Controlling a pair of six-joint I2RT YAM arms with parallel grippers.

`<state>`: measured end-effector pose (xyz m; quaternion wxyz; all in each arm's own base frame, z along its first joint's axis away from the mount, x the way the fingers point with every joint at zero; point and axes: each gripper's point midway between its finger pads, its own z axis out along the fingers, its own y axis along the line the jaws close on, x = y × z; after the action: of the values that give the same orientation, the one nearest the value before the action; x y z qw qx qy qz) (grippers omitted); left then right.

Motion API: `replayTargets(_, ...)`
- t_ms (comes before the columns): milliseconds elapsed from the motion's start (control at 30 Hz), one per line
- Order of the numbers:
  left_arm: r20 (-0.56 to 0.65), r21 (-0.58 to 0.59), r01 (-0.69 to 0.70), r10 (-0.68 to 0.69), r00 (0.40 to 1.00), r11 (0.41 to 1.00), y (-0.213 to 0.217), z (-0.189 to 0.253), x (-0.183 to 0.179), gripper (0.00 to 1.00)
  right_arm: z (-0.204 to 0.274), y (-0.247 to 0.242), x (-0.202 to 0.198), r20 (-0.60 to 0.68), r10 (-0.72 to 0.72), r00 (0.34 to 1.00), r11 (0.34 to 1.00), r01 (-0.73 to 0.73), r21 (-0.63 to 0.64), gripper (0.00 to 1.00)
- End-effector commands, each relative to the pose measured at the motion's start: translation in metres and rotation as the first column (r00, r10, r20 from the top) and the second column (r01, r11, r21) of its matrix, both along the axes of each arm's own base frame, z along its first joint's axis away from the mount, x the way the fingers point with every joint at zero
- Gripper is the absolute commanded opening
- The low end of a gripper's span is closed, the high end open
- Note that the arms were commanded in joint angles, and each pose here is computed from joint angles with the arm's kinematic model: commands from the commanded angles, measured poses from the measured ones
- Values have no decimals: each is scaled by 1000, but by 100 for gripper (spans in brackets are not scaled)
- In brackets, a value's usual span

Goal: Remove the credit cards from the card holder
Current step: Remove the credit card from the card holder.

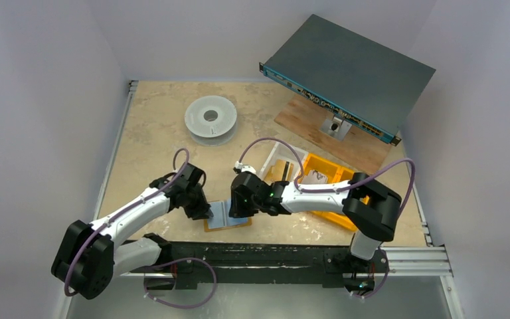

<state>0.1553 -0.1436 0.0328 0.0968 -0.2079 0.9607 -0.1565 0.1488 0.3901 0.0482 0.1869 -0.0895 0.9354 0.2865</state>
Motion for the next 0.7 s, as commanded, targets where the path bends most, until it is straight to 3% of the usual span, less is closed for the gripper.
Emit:
replayTargets(0,16,40,-39,39,999,998,12,-8,1,18,29,29,6,55,47,997,997,-51,65,21)
replayTargets(133,32,36,-78,77,997,996,16,-8,0,17,26,38,6,72,64,995,997,-66,26,31)
replayTargets(400,96,-23,-150,151,984,988,34,28,16,40,7,42,7,148,81,986,984,-56,-167,43)
replayTargets(667,92,-120,-184,196,976,976,46,42,36,42,4,49,10,235,98,967,957,-27,-288,51)
